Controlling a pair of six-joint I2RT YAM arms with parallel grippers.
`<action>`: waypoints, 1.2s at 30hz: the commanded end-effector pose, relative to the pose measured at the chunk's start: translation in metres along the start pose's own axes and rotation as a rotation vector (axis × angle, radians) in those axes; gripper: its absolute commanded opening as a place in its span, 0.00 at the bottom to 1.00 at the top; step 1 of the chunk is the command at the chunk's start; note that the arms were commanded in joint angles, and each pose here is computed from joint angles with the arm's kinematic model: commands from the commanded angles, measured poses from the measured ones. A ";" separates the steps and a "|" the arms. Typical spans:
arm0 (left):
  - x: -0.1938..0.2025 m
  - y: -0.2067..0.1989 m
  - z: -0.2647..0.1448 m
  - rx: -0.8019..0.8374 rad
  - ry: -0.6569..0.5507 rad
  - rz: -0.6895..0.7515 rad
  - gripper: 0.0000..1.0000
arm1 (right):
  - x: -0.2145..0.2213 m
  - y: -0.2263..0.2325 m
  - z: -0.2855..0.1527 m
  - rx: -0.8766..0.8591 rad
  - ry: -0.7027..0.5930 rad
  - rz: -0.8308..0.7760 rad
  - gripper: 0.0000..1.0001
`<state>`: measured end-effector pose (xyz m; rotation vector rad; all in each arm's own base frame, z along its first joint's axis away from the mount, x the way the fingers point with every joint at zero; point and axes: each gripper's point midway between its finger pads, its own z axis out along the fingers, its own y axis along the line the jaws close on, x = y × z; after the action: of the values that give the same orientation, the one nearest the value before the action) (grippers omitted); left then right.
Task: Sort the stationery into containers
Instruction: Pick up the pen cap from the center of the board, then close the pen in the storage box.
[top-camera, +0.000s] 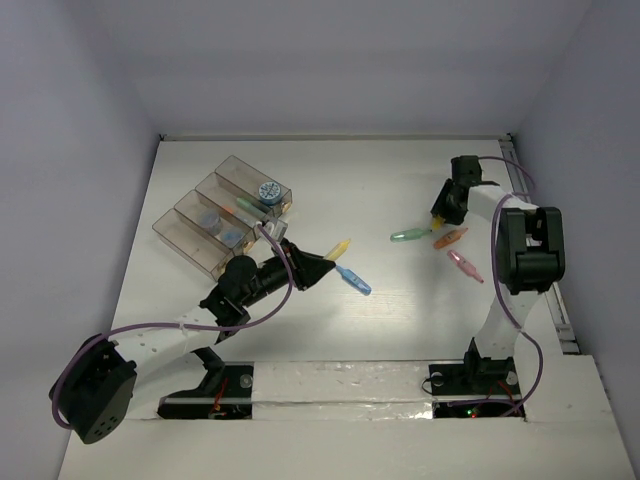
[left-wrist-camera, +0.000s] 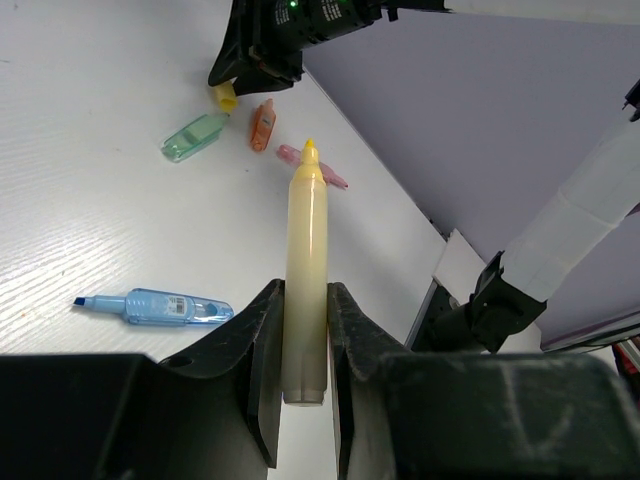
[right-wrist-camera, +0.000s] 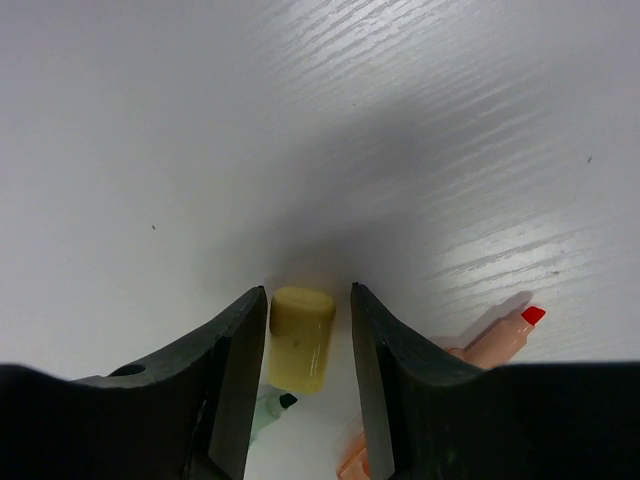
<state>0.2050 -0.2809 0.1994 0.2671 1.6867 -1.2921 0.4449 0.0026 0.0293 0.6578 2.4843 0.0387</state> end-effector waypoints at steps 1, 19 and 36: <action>-0.012 -0.012 0.001 0.047 -0.045 0.023 0.00 | -0.004 -0.005 0.004 0.038 0.022 -0.039 0.44; -0.010 -0.007 0.004 0.029 -0.040 0.022 0.00 | -0.054 0.020 -0.043 -0.065 -0.182 -0.002 0.07; -0.008 0.006 0.023 -0.025 -0.021 -0.087 0.00 | 0.052 0.199 -0.174 -0.801 -0.288 0.046 0.06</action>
<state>0.2153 -0.2862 0.1708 0.1997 1.7964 -1.2754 0.4079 0.1812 0.1400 0.3267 2.1159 0.6297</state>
